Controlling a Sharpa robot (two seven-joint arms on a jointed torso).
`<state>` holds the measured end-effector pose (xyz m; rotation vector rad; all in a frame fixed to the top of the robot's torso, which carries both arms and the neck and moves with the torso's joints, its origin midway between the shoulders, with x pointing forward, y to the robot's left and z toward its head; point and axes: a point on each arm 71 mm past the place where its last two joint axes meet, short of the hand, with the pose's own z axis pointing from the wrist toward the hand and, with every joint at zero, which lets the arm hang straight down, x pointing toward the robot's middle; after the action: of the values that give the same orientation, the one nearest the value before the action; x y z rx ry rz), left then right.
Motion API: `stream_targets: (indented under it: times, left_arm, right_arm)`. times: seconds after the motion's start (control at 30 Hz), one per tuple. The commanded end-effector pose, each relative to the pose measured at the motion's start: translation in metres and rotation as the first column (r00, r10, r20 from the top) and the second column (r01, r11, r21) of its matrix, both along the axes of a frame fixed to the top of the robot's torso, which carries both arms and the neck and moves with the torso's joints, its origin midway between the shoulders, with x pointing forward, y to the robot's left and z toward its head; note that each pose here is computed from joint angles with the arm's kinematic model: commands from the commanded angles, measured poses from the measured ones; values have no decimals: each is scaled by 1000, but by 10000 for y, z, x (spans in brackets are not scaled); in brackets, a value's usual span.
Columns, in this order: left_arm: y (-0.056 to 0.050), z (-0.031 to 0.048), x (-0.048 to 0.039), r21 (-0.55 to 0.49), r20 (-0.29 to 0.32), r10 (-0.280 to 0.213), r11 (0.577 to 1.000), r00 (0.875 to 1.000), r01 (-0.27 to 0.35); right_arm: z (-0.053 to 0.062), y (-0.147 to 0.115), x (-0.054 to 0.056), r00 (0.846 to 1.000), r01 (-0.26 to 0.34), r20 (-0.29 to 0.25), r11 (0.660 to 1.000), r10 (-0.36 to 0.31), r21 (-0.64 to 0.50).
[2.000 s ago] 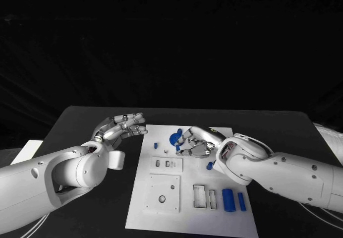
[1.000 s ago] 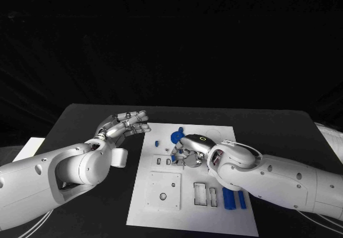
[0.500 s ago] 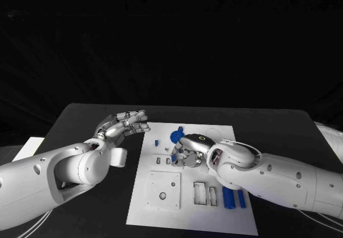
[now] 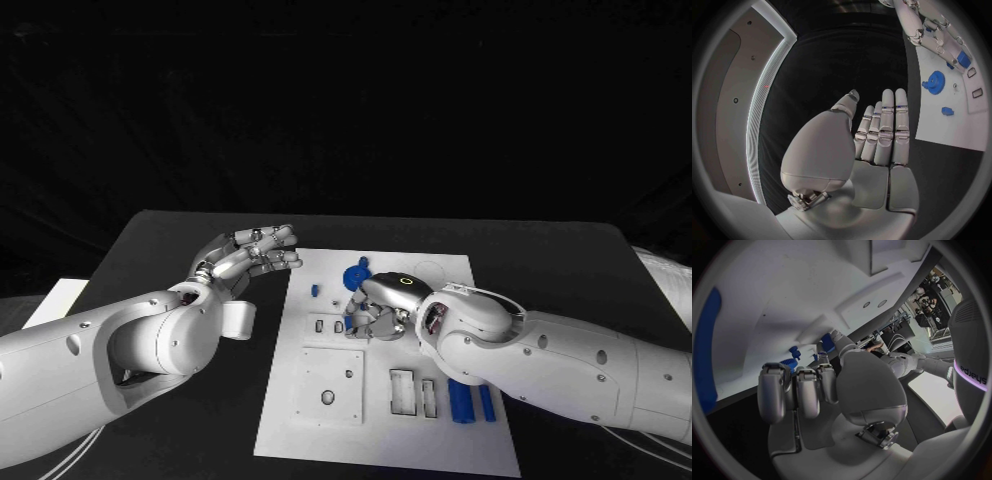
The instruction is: Assemble the parts on the task board
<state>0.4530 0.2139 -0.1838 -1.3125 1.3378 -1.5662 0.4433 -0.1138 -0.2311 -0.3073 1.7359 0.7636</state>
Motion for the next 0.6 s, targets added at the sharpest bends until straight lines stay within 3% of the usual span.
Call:
stream_targets:
  times: [0.03,0.43,0.6]
  left_arm:
    - [-23,10,-8,-13,4,-19,1000,1000,19]
    - [-21,10,-9,-13,2,-21,1000,1000,21]
    - [-19,9,-7,-14,2,-21,1000,1000,21]
  right_arm:
    - [-99,-32,-11,999,15,-30,998,-17,-57]
    - [-86,-22,-9,1000,23,-14,999,-23,-43]
    - [-45,-12,-19,999,23,22,1000,-23,0]
